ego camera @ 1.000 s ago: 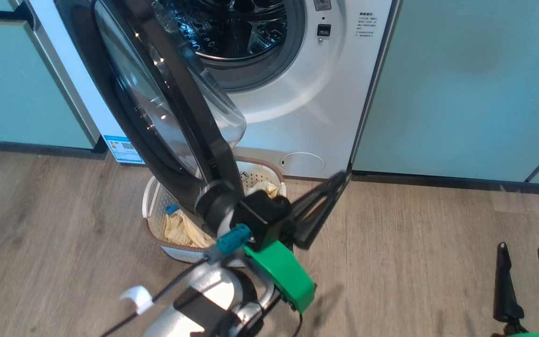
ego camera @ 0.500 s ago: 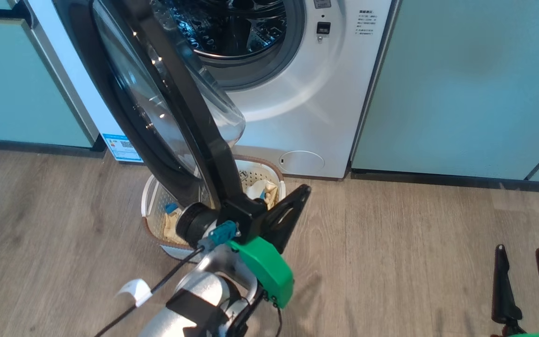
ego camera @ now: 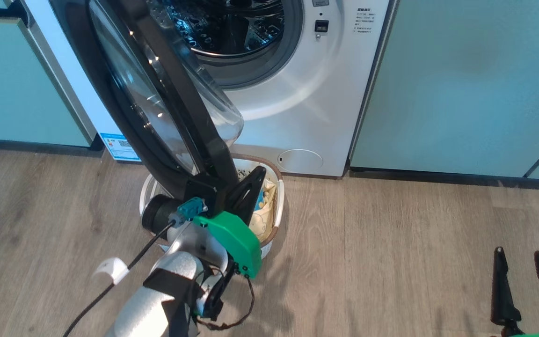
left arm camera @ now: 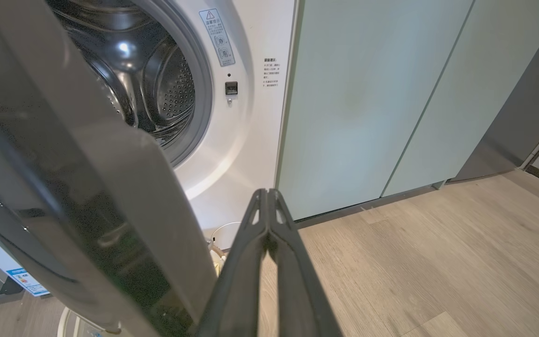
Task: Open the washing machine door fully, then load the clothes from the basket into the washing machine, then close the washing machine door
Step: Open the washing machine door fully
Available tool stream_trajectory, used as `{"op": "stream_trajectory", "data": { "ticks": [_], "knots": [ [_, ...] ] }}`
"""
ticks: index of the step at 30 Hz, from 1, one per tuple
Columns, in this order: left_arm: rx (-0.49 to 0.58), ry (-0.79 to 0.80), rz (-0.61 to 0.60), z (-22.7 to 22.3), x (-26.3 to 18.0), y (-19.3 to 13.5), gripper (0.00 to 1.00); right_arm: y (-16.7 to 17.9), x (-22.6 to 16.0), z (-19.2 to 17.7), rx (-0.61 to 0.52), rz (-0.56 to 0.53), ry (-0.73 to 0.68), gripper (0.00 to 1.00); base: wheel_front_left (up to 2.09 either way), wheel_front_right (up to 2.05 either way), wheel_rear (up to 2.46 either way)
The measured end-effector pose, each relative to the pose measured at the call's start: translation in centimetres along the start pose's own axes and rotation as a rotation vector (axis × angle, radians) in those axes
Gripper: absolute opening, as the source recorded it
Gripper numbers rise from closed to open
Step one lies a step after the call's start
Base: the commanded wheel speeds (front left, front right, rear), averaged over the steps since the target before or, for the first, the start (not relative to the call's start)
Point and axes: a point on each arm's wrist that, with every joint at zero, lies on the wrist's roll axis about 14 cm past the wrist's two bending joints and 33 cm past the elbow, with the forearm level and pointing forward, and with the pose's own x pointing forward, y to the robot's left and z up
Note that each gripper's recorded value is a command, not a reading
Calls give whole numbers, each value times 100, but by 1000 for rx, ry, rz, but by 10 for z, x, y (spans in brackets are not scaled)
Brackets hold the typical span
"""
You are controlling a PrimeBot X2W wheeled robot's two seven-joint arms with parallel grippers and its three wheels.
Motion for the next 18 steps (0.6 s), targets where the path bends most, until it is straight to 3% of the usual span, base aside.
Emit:
{"op": "stream_trajectory", "data": {
  "ticks": [18],
  "knots": [
    [-8,36,44,-14,2,17,0,1,3,-6,0,4,21,100,0,0,0]
  ]
}}
